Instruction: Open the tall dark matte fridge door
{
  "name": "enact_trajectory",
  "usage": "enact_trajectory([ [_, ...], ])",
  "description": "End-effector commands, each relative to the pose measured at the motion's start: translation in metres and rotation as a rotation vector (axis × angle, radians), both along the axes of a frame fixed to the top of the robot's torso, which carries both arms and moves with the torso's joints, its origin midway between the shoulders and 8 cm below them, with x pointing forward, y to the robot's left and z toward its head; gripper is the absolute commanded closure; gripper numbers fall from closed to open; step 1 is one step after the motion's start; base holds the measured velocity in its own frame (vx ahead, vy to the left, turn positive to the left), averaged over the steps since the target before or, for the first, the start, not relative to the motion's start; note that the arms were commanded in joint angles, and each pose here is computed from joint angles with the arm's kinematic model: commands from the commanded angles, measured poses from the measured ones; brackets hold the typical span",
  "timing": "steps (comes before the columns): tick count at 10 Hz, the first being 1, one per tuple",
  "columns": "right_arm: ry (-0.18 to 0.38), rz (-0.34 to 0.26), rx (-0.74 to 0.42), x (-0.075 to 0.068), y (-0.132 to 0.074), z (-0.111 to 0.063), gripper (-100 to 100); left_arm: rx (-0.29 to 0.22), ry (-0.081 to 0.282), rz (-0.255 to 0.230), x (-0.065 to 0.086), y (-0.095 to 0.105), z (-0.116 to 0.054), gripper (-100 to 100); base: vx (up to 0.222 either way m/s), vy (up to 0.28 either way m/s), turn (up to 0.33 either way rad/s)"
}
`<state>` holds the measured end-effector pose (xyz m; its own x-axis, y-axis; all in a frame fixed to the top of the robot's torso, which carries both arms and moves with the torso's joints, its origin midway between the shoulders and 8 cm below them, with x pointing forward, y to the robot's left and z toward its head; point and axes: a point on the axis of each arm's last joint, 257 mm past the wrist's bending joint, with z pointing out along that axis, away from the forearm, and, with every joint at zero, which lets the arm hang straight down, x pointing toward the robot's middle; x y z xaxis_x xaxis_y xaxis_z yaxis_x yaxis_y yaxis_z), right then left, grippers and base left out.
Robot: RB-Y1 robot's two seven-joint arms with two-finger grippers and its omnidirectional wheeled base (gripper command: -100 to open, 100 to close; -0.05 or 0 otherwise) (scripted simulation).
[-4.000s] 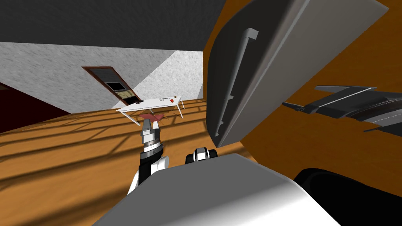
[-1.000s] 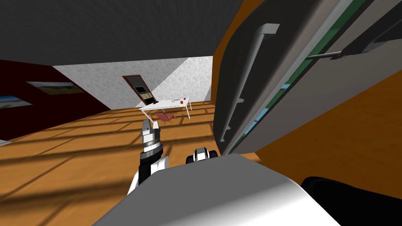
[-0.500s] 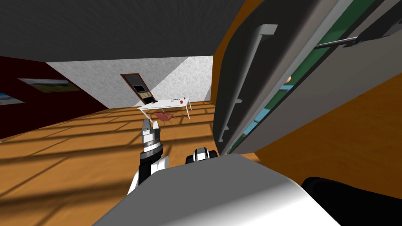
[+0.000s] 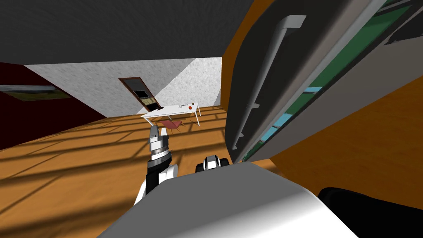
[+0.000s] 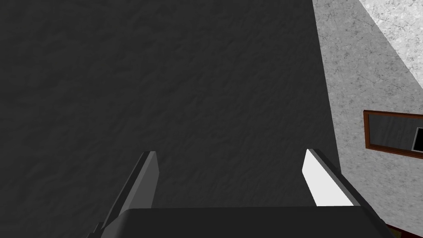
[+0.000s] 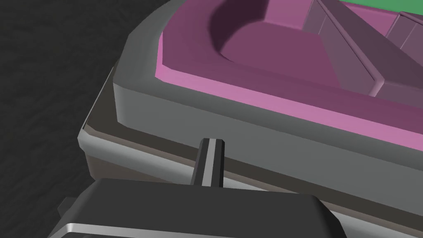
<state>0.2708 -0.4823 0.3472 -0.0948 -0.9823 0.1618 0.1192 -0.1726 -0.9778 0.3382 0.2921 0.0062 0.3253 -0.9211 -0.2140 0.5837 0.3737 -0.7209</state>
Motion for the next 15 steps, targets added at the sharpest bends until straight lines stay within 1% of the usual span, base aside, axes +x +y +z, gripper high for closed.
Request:
enact_trajectory([
  [1,-0.001,-0.023,-0.003,-0.001,-0.010,0.000,100,0.000,0.000,0.000,0.000,0.000,0.000,0,0.080,0.234,-0.035],
  [3,-0.004,-0.075,-0.005,-0.009,-0.029,0.002,100,0.000,0.000,0.000,0.000,0.000,0.000,0,0.132,0.276,-0.077],
  [4,-0.004,-0.075,-0.005,-0.009,-0.029,0.002,100,0.000,0.000,0.000,0.000,0.000,0.000,0,0.161,0.248,-0.076],
  [6,-0.006,-0.126,-0.007,-0.017,-0.048,0.003,100,0.000,0.000,0.000,0.000,0.000,0.000,0,0.082,0.302,-0.067],
  [7,-0.006,-0.126,-0.007,-0.017,-0.048,0.003,100,0.000,0.000,0.000,0.000,0.000,0.000,0,0.088,0.256,-0.056],
  [9,-0.007,-0.178,-0.011,-0.026,-0.067,0.005,100,0.000,0.000,0.000,0.000,0.000,0.000,0,0.131,0.287,-0.072],
  [10,-0.007,-0.178,-0.011,-0.026,-0.067,0.005,100,0.000,0.000,0.000,0.000,0.000,0.000,0,0.117,0.268,-0.065],
  [11,-0.008,-0.204,-0.014,-0.031,-0.076,0.006,100,0.000,0.000,0.000,0.000,0.000,0.000,0,0.096,0.262,-0.047],
  [12,-0.003,-0.191,-0.011,-0.028,-0.072,0.003,100,0.000,0.000,0.000,0.000,0.000,0.000,0,0.038,0.133,-0.044],
  [13,0.009,-0.205,0.020,-0.030,-0.085,-0.009,-100,0.000,0.000,0.000,0.000,0.000,0.000,0,0.004,0.045,0.001],
  [15,0.011,-0.223,0.069,-0.034,-0.102,-0.023,-100,0.001,0.000,0.000,0.000,0.000,0.000,0,0.010,0.041,0.035],
])
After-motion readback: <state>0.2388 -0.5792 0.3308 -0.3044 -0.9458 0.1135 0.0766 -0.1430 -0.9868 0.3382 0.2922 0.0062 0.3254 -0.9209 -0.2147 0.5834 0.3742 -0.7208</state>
